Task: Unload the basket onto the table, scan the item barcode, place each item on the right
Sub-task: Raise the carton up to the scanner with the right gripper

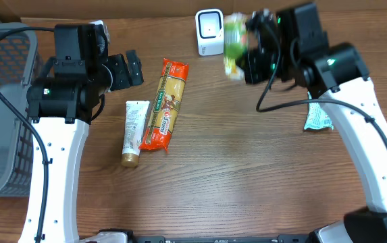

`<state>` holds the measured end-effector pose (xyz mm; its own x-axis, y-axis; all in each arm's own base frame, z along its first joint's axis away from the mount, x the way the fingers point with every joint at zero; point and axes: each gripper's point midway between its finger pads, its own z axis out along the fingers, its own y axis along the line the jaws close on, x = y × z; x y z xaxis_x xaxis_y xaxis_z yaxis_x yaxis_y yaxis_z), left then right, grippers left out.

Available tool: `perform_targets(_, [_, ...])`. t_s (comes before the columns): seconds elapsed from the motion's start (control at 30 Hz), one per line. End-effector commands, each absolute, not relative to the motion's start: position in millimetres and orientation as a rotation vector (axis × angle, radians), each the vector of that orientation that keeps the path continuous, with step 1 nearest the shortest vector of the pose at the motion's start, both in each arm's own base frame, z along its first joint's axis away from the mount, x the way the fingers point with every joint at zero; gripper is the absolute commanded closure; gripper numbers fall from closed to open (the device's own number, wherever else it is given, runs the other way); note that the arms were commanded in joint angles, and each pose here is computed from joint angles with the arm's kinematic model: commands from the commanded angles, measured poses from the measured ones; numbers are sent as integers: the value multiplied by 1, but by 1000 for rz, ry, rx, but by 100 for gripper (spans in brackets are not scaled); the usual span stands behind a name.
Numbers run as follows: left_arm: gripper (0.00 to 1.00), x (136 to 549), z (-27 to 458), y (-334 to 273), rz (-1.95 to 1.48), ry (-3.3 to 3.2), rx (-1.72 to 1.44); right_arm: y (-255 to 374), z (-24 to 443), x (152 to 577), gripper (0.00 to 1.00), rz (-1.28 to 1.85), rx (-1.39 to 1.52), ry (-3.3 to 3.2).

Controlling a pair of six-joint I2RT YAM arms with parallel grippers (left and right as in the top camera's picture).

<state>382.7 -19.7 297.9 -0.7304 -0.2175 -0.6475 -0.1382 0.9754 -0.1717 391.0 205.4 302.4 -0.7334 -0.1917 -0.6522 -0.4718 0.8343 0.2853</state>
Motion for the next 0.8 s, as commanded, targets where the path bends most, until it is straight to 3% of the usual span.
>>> perform_targets(0.0, [0,383,302,-18,-138,2388,-265,192,346,432,97,320,-385,2253])
perform_targets(0.37, [1,383,302,-18,-137,2388,-265,183,328,544,96,-672,-506,1934])
perform_targets(0.57, [0,383,302,-18,-138,2388,-265,198,277,582,96,-955,-858,1842])
perform_targets(0.77, [0,383,302,-18,-137,2388,-265,201,242,612,96,-1061,-893,1786])
